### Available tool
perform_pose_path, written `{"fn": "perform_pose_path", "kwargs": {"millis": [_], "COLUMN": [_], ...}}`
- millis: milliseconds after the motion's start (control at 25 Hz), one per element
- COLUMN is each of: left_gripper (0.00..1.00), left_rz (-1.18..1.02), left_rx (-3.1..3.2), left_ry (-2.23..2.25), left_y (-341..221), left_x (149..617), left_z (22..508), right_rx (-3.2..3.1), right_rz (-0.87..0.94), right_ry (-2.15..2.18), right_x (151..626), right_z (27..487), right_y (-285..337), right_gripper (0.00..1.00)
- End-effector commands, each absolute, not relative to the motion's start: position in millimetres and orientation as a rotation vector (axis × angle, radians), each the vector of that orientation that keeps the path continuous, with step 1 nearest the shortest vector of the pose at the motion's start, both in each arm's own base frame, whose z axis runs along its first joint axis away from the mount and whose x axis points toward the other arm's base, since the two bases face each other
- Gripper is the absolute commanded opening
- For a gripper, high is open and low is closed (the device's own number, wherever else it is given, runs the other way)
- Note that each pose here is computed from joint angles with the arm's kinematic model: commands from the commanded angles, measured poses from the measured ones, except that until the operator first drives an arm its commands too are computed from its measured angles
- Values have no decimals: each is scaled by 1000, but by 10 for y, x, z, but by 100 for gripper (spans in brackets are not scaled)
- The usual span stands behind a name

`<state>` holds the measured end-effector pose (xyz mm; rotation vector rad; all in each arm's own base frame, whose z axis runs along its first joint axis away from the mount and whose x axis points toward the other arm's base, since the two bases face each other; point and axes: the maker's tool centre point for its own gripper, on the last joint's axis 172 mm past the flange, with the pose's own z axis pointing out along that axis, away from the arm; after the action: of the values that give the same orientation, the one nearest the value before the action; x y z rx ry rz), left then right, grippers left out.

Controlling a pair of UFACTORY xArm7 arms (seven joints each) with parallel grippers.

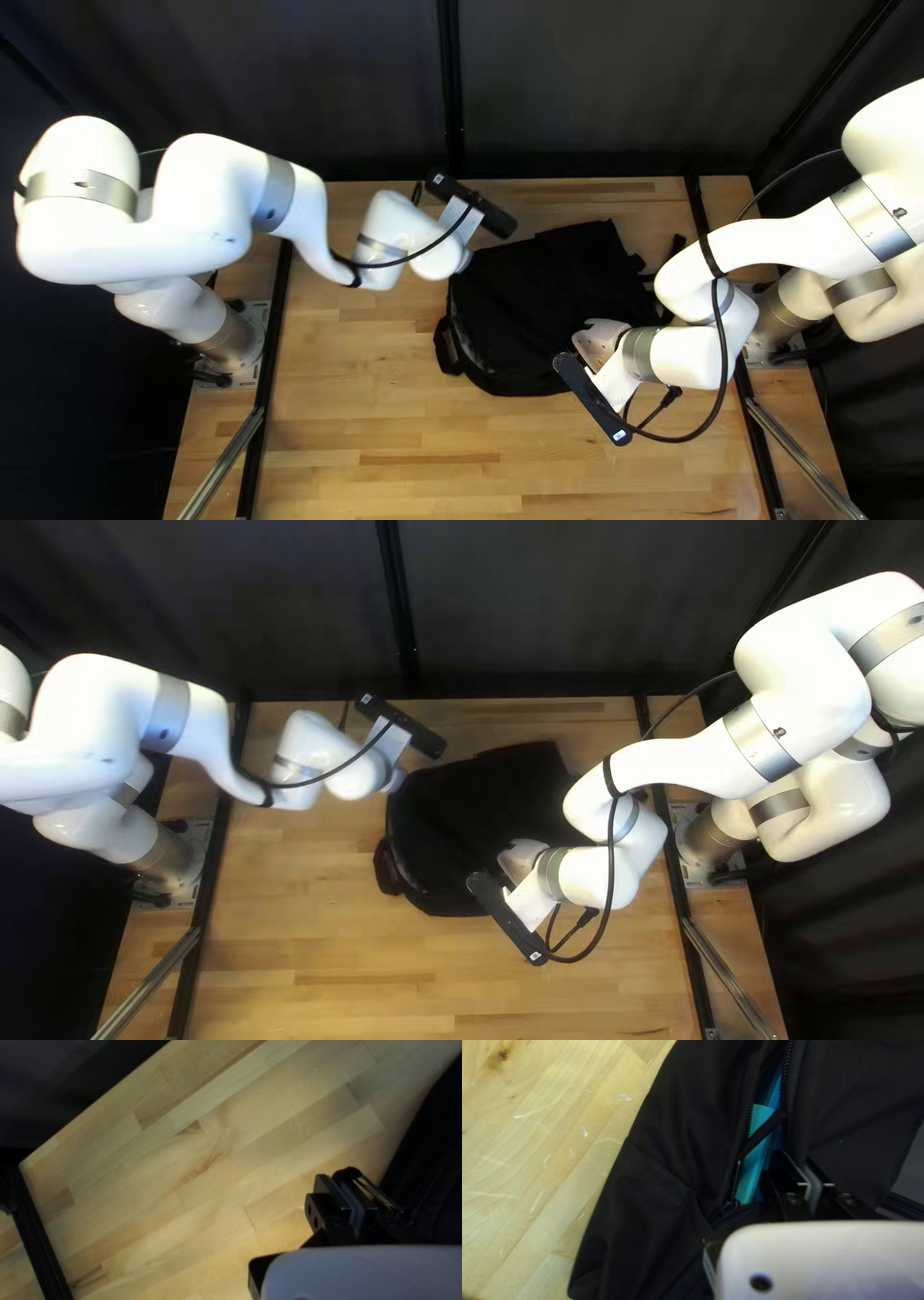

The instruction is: Remove a lunch box from a kids backpack

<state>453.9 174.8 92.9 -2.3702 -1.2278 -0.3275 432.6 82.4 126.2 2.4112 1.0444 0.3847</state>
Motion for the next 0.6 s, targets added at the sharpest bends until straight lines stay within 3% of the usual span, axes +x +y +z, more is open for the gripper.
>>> {"fn": "perform_pose_path", "kwargs": {"millis": [40,600], "left_gripper": [0,0], "left_rz": [-292,-222], "left_rx": [-2379,-2414], "left_ry": [-1214,-1138], "left_y": [1834,1912], "left_x": [4679,4806], "left_z": [933,1000], "right_rx": [2414,2425], "right_rz": [384,371], "right_ry": [1046,1035], "right_x": [4323,4317], "right_z": [1263,1263], "right_y": [827,830], "right_gripper": [0,0]}}
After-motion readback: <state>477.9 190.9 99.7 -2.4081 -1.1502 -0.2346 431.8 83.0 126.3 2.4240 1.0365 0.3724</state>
